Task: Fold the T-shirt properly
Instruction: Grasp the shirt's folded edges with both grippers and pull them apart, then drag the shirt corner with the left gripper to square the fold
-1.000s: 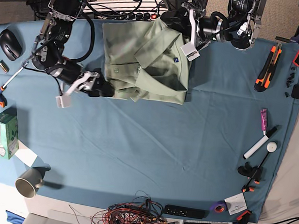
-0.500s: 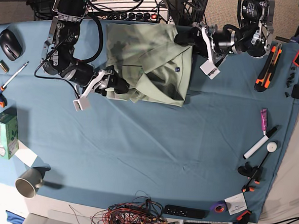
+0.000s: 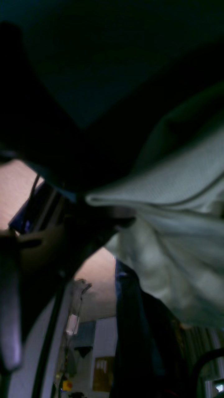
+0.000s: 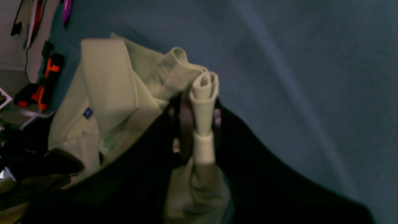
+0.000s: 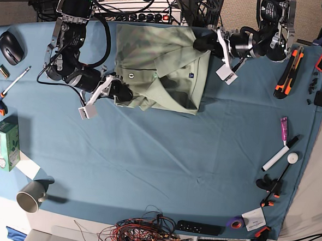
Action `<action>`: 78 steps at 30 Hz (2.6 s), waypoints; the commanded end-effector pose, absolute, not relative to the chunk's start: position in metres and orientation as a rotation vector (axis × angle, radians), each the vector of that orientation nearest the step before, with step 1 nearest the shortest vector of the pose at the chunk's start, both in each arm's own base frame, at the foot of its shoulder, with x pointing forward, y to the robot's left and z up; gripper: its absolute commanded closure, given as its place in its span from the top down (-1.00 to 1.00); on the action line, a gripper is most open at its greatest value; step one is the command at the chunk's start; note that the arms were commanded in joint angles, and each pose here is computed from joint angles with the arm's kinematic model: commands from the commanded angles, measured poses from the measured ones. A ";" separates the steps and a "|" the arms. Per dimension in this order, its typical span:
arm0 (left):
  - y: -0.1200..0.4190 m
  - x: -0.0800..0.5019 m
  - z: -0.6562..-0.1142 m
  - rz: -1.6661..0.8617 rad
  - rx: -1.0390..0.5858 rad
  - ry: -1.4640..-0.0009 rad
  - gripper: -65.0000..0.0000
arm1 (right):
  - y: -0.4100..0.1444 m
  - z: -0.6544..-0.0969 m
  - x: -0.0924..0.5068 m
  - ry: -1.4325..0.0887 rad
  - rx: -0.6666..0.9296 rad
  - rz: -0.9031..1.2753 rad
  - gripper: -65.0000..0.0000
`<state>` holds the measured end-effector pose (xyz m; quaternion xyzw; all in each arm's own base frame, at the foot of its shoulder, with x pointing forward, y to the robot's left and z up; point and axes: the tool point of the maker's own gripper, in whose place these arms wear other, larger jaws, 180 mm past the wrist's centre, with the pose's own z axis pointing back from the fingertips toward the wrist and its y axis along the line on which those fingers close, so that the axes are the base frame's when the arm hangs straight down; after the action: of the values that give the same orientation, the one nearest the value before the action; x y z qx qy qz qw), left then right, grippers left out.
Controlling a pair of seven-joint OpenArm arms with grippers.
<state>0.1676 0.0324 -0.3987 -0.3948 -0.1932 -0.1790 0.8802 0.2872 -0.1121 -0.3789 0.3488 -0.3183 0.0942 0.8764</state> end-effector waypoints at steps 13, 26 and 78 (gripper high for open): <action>0.070 0.270 -0.386 -0.395 -0.634 -0.567 -1.00 | -0.095 -0.406 0.206 -0.555 0.836 0.069 -1.00; 0.037 0.340 -0.384 -0.560 -0.610 -0.503 -1.00 | -0.099 -0.347 0.190 -0.789 0.791 -0.023 -1.00; 0.131 0.397 -0.315 -0.691 -0.351 -0.499 -0.21 | -0.170 -0.316 0.261 -0.990 0.499 0.064 -0.12</action>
<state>0.3849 0.1321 -0.3347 -0.1673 -0.2118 -0.3304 0.9044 0.2557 -0.1710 -0.3297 0.2325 -0.4469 0.0231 0.8635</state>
